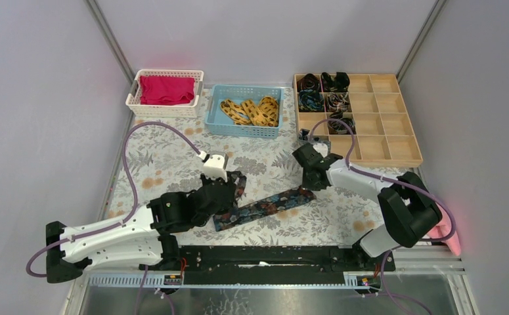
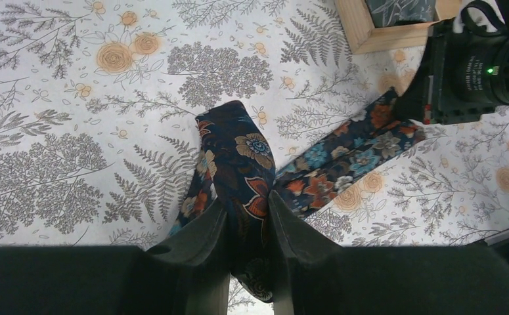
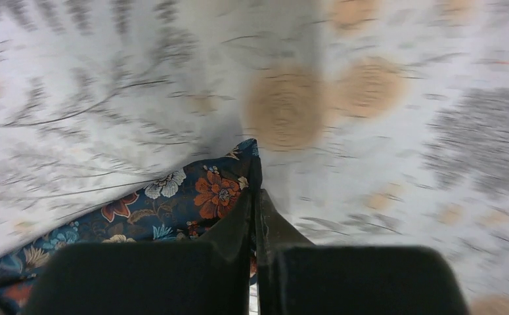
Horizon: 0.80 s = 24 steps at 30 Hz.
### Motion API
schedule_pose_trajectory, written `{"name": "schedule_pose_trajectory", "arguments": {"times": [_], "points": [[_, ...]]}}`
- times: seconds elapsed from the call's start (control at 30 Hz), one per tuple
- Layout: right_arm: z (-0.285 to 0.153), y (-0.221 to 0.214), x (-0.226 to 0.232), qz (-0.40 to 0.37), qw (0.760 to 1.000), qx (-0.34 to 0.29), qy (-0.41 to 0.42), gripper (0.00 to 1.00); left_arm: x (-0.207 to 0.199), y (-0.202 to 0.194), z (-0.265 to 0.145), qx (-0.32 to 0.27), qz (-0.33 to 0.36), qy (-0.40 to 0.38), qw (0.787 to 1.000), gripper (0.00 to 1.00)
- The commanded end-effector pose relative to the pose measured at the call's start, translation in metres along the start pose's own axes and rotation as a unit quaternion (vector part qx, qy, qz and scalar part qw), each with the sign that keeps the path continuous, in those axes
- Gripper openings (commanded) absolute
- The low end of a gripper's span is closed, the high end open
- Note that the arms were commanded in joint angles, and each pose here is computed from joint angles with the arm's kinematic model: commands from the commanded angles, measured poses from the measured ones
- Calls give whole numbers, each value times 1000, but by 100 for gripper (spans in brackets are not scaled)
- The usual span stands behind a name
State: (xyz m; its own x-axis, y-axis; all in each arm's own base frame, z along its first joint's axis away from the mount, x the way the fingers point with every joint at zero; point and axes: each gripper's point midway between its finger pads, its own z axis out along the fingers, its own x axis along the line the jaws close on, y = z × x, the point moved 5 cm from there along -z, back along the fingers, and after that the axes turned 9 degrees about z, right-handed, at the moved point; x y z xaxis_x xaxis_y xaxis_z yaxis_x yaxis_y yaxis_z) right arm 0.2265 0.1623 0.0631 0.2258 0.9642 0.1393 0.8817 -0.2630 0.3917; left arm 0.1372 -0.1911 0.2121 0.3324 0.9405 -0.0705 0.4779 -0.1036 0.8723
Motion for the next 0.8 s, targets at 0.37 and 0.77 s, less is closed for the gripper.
{"name": "schedule_pose_trajectory", "arguments": {"times": [0.37,0.77], "points": [[-49,60,-115,42,949,-85,-300,0,-7,27,9,-97,-34,3,995,31],[-54,85,-158,60,899,-63,-429,0,40,-54,2,-8,-122,62,991,44]]}}
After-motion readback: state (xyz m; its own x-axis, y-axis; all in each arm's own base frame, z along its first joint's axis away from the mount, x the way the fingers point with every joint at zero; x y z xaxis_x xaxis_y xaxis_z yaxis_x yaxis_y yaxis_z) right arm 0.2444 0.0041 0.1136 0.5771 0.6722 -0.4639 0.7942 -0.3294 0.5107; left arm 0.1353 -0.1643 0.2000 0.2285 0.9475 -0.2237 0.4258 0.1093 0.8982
